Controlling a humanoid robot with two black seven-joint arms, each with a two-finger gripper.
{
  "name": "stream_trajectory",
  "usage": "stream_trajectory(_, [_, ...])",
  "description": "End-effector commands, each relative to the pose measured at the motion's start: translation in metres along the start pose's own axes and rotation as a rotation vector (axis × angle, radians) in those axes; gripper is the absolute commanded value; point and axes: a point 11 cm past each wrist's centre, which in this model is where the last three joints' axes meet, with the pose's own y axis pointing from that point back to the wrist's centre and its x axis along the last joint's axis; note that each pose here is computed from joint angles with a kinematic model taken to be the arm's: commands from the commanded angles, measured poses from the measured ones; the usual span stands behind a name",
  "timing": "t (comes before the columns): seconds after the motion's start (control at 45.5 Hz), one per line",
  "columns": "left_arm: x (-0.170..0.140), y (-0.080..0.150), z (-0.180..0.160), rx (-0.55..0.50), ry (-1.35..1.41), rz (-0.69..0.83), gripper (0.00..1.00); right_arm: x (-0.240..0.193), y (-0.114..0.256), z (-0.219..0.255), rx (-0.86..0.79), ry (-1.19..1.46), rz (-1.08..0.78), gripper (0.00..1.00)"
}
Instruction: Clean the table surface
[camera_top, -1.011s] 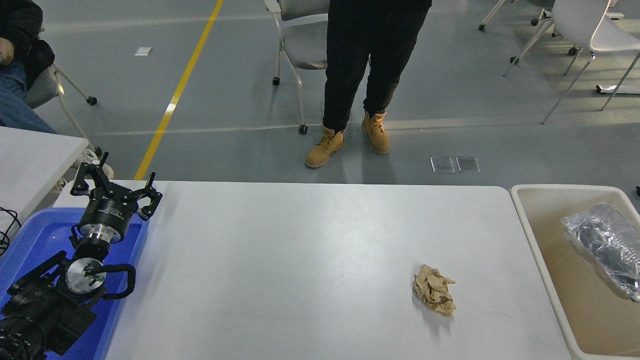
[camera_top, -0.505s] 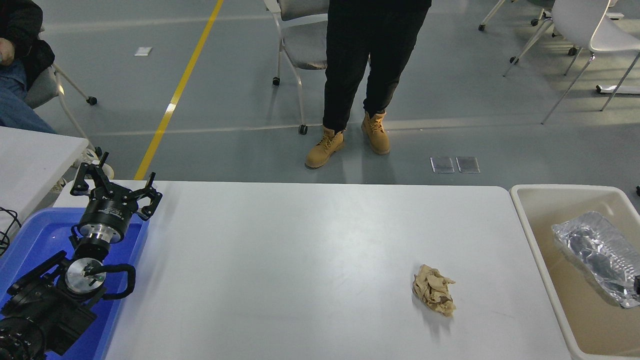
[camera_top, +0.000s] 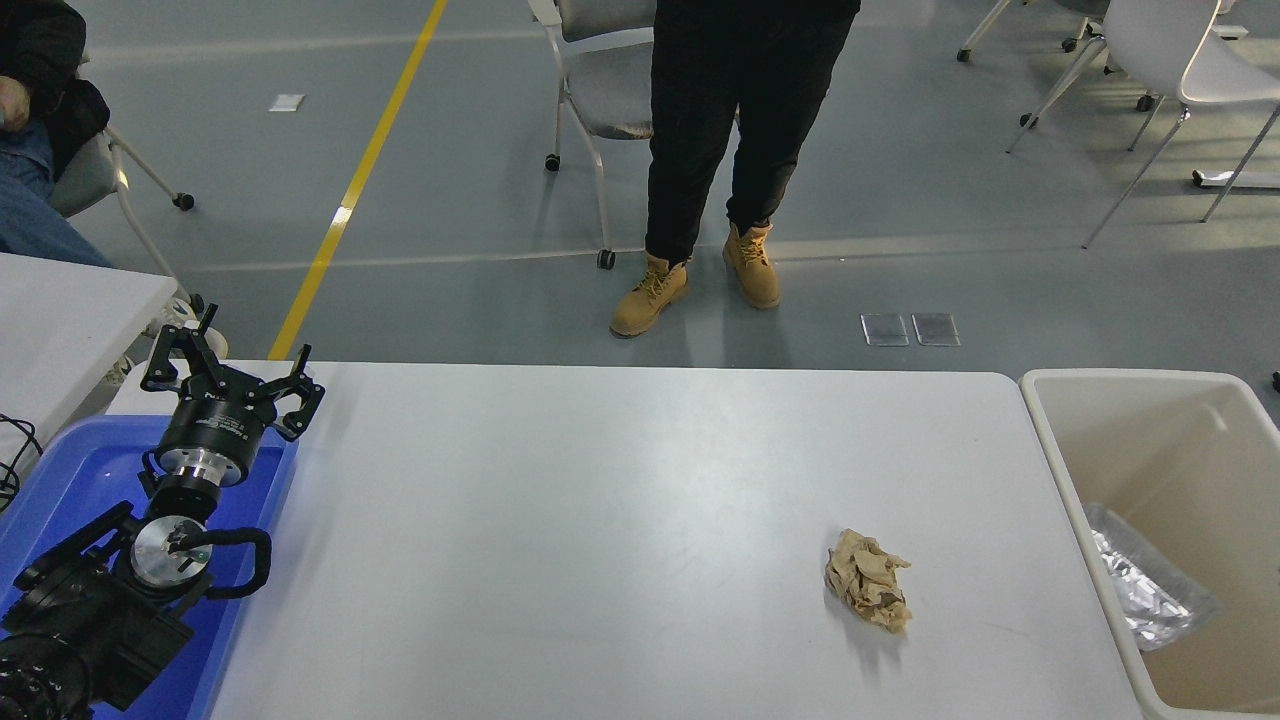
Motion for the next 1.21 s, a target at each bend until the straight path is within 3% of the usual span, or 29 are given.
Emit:
stream_trajectory(0.0, [0.000,0.000,0.000,0.000,-0.001,0.002,1.00,-0.001,0.000,0.003,-0.005,0.004,0.008,0.97])
stream_trajectory(0.176, [0.000,0.000,0.000,0.000,0.000,0.000,1.00,0.001,-0.001,-0.011,0.019,-0.013,-0.005,0.97])
stream_trajectory(0.352, [0.000,0.000,0.000,0.000,0.001,-0.001,1.00,0.016,-0.002,-0.060,0.105,-0.052,0.020,0.97])
stream_trajectory(0.659, [0.000,0.000,0.000,0.000,-0.001,0.002,1.00,0.083,0.011,-0.142,0.264,-0.166,0.116,0.98])
stream_trajectory(0.967, [0.000,0.000,0.000,0.000,0.000,0.000,1.00,0.132,0.059,-0.268,0.574,-0.499,0.053,0.98])
stream_trajectory(1.187, [0.000,0.000,0.000,0.000,0.001,-0.001,1.00,0.123,0.091,-0.324,0.729,-0.719,-0.105,0.98])
